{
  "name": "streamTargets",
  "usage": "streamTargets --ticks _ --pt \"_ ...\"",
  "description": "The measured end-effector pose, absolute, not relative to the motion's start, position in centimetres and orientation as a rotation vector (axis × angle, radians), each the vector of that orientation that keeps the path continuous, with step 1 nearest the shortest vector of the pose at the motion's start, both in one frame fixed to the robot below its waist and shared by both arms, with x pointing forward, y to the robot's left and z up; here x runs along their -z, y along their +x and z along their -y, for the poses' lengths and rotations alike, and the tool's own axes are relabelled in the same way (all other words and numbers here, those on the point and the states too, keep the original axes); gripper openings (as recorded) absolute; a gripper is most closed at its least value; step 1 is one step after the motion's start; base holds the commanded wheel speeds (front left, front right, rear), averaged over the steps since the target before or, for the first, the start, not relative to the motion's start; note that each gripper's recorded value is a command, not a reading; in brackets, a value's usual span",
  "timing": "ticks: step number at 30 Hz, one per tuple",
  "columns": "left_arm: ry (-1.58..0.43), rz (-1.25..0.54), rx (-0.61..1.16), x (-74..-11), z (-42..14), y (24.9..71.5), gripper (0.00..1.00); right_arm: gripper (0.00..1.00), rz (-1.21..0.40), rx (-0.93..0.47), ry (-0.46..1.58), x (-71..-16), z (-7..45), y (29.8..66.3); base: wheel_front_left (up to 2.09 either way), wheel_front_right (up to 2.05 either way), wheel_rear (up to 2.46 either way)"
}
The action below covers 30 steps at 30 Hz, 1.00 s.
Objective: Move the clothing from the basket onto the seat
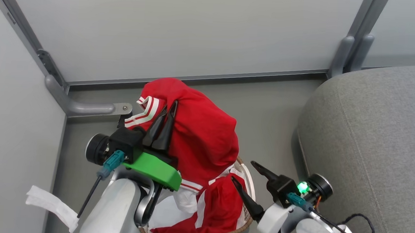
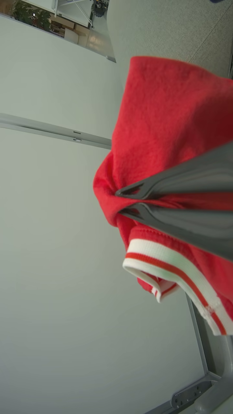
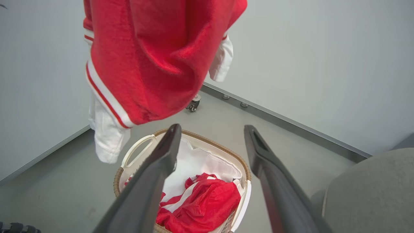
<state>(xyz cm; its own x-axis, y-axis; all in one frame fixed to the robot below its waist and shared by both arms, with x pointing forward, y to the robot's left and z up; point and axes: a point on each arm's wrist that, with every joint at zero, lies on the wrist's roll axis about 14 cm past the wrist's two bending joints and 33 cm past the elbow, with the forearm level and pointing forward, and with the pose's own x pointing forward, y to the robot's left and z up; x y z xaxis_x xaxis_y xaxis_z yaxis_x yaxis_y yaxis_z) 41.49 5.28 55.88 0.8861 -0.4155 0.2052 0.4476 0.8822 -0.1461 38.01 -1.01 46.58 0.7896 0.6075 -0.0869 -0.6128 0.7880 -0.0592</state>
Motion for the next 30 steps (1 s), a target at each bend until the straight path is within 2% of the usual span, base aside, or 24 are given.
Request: streamTargets --ticks 6,14,15,16,17,21,27,28,29,30 --pt "-0.187 0.169 0.457 -55.9 -5.4 41.6 0.00 1.00 -0.050 -0.750 -0.068 -47.7 -2.3 39.6 0.00 0.00 0.00" --pt "-0.203 0.160 0.478 -55.8 -4.9 40.9 0.00 0.99 -0.040 -0.842 -0.045 -48.5 -5.8 39.9 0.00 0.00 0.00" --pt "-0.205 0.158 0.478 -55.8 -5.0 40.8 0.00 0.49 -0.045 -0.849 -0.044 -48.4 -6.0 39.8 0.00 0.00 0.00" --pt "-0.208 0.158 0.477 -55.8 -5.0 40.7 0.00 0.28 -0.051 -0.857 -0.042 -48.2 -6.3 39.7 0.00 0.00 0.00" --pt "-0.208 0.158 0.478 -55.8 -5.0 40.7 0.00 0.00 -0.058 -0.867 -0.040 -48.1 -6.6 39.5 0.00 0.00 0.00" --pt "-0.213 0.158 0.474 -55.9 -5.2 40.7 0.00 0.00 -0.061 -0.877 -0.019 -48.1 -7.2 39.3 0.00 0.00 0.00" --pt "-0.216 0.160 0.458 -55.9 -5.6 41.0 0.00 0.00 -0.066 -0.812 0.024 -48.1 -5.7 39.6 0.00 0.00 0.00" --pt "-0.217 0.154 0.453 -55.7 -5.6 41.1 0.25 0.00 -0.062 -0.799 0.035 -48.2 -5.4 39.6 0.00 0.00 0.00" --pt "-0.219 0.144 0.450 -55.3 -5.6 41.1 0.87 0.00 -0.056 -0.788 0.042 -48.4 -5.1 39.6 0.00 0.00 0.00" --pt "-0.219 0.131 0.448 -54.9 -5.6 41.1 1.00 0.00 -0.049 -0.777 0.049 -48.5 -4.8 39.6 0.00 0.00 0.00"
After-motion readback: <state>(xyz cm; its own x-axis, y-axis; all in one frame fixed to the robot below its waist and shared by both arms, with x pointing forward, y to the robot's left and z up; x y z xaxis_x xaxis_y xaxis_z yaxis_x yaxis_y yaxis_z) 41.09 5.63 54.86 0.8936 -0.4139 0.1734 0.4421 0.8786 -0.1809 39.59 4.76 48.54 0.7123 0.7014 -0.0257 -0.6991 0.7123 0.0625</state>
